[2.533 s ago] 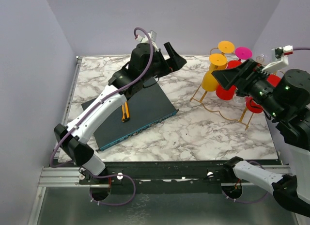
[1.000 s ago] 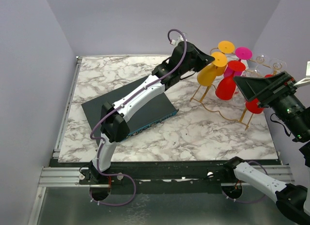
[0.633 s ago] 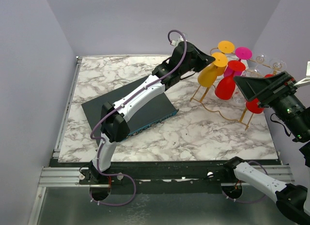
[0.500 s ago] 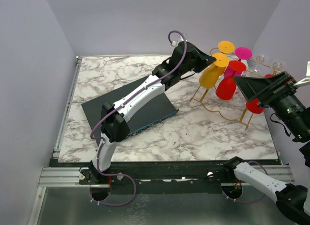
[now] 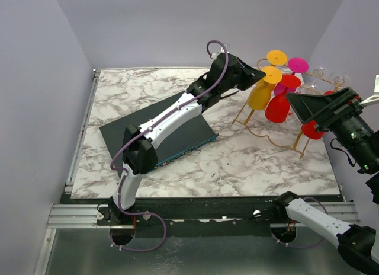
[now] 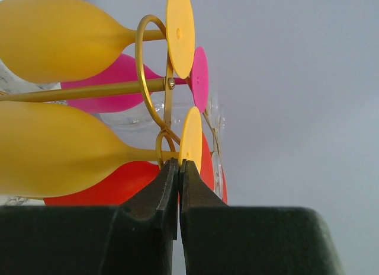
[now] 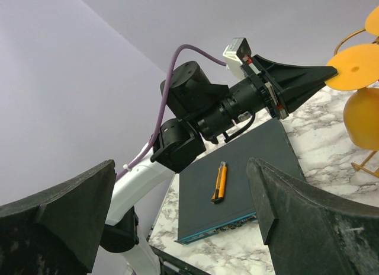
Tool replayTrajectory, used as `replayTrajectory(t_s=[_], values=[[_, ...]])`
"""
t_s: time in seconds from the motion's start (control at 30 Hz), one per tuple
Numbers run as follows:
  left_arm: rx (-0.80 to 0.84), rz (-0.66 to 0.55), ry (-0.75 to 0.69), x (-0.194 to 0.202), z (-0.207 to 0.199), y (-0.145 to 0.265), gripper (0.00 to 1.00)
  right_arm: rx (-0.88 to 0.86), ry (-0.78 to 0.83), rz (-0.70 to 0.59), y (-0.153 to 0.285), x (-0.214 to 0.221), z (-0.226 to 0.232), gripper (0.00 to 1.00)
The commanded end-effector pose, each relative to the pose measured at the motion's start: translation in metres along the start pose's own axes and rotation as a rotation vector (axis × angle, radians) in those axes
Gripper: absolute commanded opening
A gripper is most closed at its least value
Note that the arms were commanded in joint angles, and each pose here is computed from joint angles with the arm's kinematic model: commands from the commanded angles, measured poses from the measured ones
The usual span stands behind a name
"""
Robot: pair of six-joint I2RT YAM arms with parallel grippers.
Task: Take the wine glass off the wine glass rack
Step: Pick up the wine glass from the wine rack.
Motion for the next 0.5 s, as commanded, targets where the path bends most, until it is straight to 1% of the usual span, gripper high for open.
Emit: replayTrajectory(t_s=[0.0,0.23,0.47], values=[[0.083,0.071,0.004,0.018,-0.032,0.021,0.0,0.028,-0.004,-0.004,0.002,0.001,-0.005,1.0],[0.095,0.044,0.006,0.015,-0.036,0.03,0.0,0.031,-0.003,-0.007,0.003,0.001,-0.006,1.0],[0.104,0.046,0.007,0.016,-0.042,0.04,0.0,0.042,0.001,-0.004,0.002,0.003,-0.008,1.0]])
Point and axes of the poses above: each gripper's point midway between its finger pads, its own y axis back along the fingers, its own z axis along the line the jaws close on, x = y × z, the point moved 4 cm from there along y, back along the fingers, and after that the axes turned 12 degrees about y, right-handed, at the moved point
